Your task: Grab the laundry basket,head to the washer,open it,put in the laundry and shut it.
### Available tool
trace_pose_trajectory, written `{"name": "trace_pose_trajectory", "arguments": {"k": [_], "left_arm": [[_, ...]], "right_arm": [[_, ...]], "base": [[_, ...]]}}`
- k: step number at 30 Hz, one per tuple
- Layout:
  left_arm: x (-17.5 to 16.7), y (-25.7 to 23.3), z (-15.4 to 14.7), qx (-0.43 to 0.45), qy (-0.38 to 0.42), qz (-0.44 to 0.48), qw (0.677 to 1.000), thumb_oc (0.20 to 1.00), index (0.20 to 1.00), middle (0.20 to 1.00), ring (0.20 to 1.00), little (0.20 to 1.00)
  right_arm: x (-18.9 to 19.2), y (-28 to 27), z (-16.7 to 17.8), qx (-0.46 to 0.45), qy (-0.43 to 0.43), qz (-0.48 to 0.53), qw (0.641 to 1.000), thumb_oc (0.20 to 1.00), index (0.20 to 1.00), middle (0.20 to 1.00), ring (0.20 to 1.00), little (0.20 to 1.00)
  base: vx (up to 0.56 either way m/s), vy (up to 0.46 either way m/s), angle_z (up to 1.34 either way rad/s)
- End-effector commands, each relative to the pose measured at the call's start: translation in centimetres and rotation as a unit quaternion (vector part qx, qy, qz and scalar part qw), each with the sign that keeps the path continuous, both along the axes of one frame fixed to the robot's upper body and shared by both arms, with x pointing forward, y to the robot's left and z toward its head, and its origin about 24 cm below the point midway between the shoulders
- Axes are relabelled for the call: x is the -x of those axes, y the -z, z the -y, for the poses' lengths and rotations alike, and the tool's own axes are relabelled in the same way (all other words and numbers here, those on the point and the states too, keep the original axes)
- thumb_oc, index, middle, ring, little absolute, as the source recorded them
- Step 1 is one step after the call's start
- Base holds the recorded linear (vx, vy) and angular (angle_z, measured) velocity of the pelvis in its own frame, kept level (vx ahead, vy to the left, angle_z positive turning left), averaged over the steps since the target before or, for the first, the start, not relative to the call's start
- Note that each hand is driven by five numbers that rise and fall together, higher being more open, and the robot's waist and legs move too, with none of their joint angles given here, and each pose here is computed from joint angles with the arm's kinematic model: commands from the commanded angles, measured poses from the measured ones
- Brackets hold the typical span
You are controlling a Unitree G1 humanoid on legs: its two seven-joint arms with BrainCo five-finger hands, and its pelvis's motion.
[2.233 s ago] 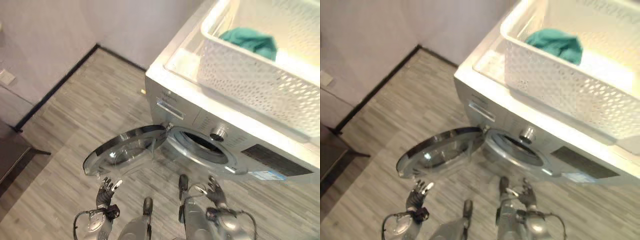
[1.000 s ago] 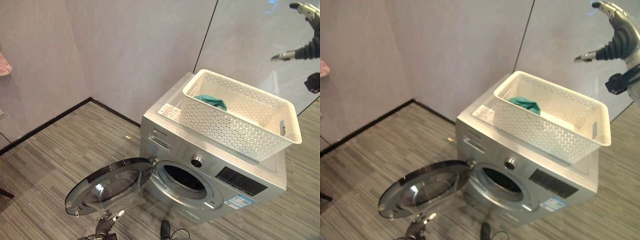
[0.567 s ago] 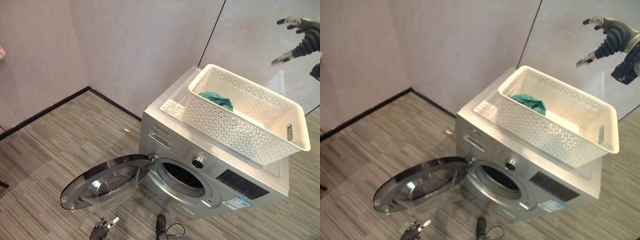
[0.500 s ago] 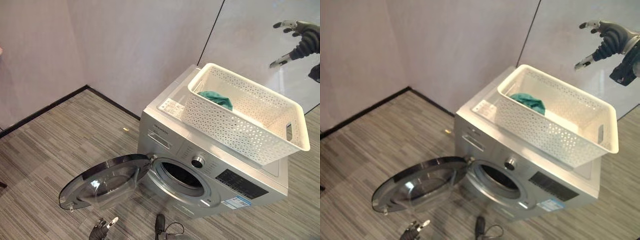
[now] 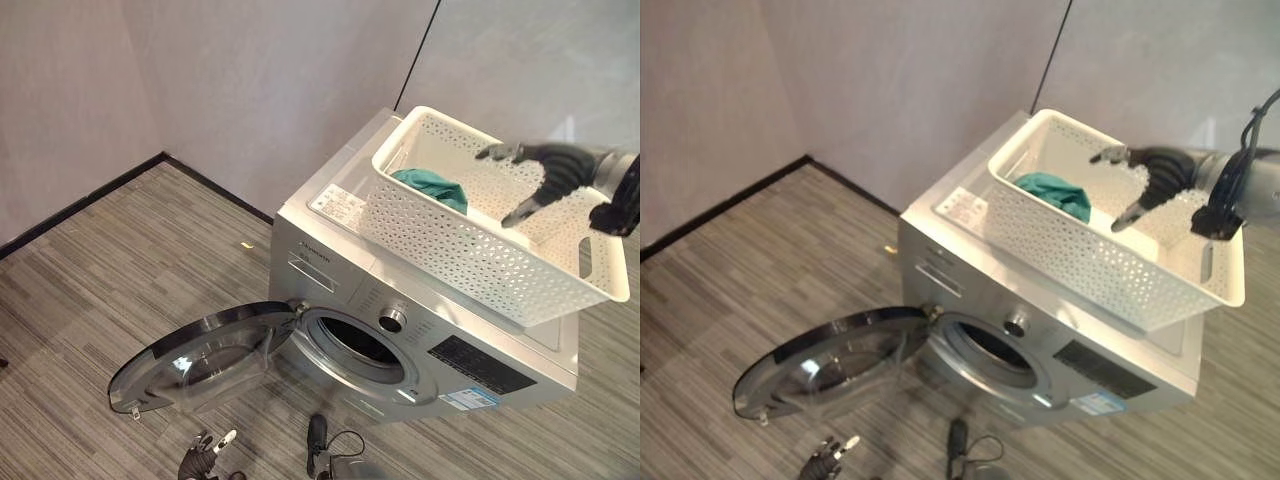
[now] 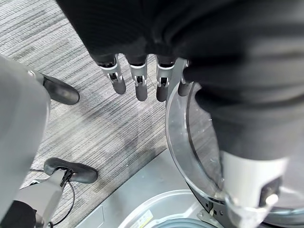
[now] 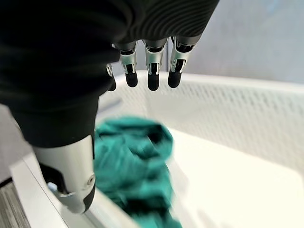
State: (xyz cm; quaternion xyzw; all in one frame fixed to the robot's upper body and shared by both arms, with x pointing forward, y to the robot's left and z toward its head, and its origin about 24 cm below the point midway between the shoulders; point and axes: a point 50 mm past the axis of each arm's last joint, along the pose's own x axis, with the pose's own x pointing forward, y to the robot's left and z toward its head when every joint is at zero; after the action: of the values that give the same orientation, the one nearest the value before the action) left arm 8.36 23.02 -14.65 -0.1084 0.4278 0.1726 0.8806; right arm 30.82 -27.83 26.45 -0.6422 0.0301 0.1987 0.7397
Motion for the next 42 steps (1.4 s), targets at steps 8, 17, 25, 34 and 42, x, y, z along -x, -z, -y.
{"name": "trace_pose_trajectory", "arguments": {"k": [8, 17, 25, 34, 42], "left_arm": [[-2.9, -1.6, -0.6, -0.006, 0.013, 0.07, 0.997, 1.0, 1.0, 1.0, 1.0, 1.0], [-2.6, -1.5, -1.2, -0.02, -0.002, 0.06, 0.998, 1.0, 1.0, 1.0, 1.0, 1.0], [-2.8, -1.3, -1.0, -0.023, 0.01, 0.056, 0.998, 1.0, 1.0, 1.0, 1.0, 1.0], [-3.6, -1.6, -0.7, -0.02, 0.025, 0.075, 0.997, 1.0, 1.0, 1.0, 1.0, 1.0], [-2.1, -1.1, -0.8, -0.019, 0.012, 0.052, 0.998, 1.0, 1.0, 1.0, 1.0, 1.0]], "right_arm": [[-1.6, -3.6, 0.2, -0.003, 0.027, 0.072, 0.997, 1.0, 1.0, 1.0, 1.0, 1.0], [-3.6, -4.2, -1.2, -0.041, 0.026, 0.108, 0.993, 1.0, 1.0, 1.0, 1.0, 1.0], [-1.0, -6.5, -2.5, -0.085, -0.039, 0.101, 0.99, 1.0, 1.0, 1.0, 1.0, 1.0], [0.4, -9.4, -0.3, -0.125, -0.013, 0.149, 0.981, 1.0, 1.0, 1.0, 1.0, 1.0], [-0.4, -9.5, 1.6, -0.142, 0.038, 0.164, 0.976, 1.0, 1.0, 1.0, 1.0, 1.0]], "base": [[-0.01, -0.01, 0.03], [-0.02, -0.035, 0.08], [0.05, -0.011, 0.05], [0.04, 0.008, -0.14], [0.0, 0.0, -0.01]]}}
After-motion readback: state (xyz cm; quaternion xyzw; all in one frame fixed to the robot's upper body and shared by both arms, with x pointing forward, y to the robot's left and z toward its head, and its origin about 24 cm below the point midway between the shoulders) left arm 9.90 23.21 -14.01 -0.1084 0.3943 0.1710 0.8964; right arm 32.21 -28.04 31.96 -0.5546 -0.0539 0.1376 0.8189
